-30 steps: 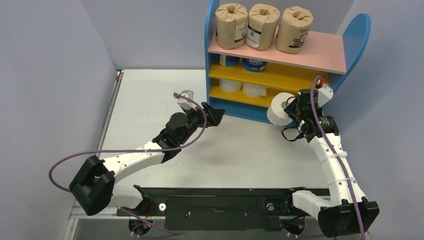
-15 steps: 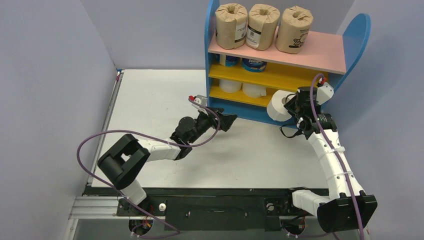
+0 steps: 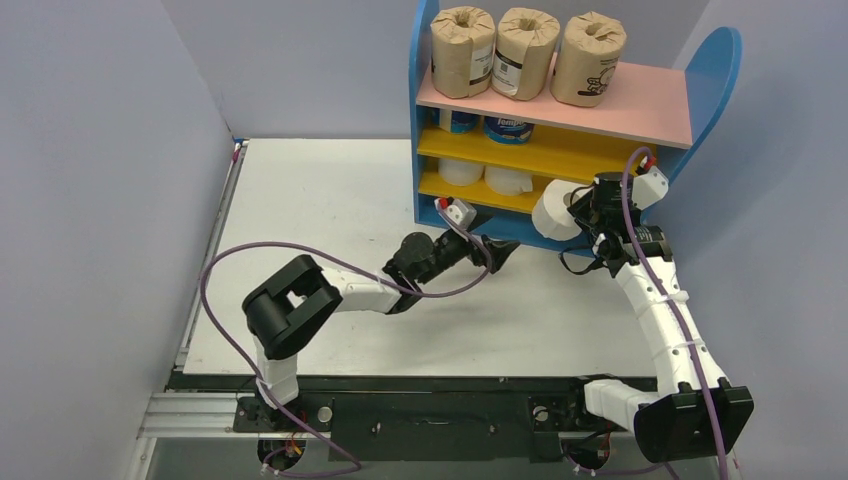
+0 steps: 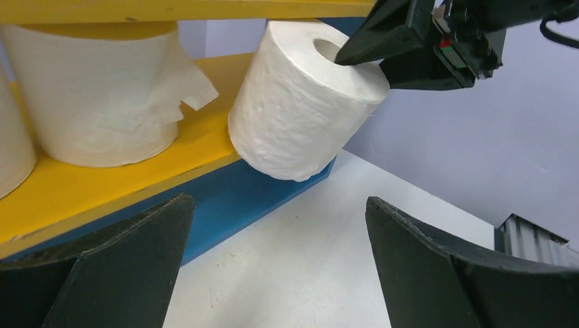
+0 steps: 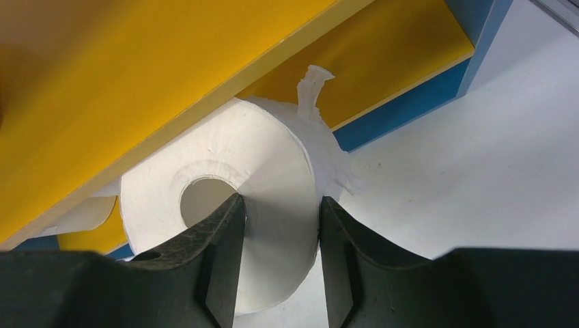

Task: Place and organize the paper towels onto the shelf
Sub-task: Place the paper towel on the shelf.

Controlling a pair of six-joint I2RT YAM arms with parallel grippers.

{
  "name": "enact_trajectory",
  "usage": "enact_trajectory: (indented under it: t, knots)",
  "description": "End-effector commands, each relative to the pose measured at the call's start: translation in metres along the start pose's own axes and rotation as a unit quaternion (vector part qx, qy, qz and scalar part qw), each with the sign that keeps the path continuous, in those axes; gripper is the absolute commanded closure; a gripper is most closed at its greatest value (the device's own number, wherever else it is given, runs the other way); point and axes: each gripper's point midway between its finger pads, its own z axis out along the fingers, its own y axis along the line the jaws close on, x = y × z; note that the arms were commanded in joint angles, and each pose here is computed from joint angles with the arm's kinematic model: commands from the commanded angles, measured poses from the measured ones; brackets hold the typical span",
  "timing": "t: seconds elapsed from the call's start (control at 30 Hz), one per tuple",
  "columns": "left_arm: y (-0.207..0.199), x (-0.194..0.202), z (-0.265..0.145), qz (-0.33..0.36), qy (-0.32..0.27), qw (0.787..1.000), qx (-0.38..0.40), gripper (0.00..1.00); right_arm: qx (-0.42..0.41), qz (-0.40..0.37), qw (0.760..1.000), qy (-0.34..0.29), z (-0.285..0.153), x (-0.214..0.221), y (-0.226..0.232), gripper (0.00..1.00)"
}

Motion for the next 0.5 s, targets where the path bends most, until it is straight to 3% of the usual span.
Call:
enact_trajectory:
  t: [0.0,0.47]
  knots:
    - [-0.005,-0.005,0.023,0.069,-0.023,0.997,0.009,0.04,-0.043,0.051,0.996,-0.065,-0.006,-0.040,0.025,0.74]
    - [-0.004,0.033,0.054,0.086,-0.003,0.996,0.012,0.04,-0.055,0.049,0.996,-0.053,-0.006,-0.036,0.028,0.72]
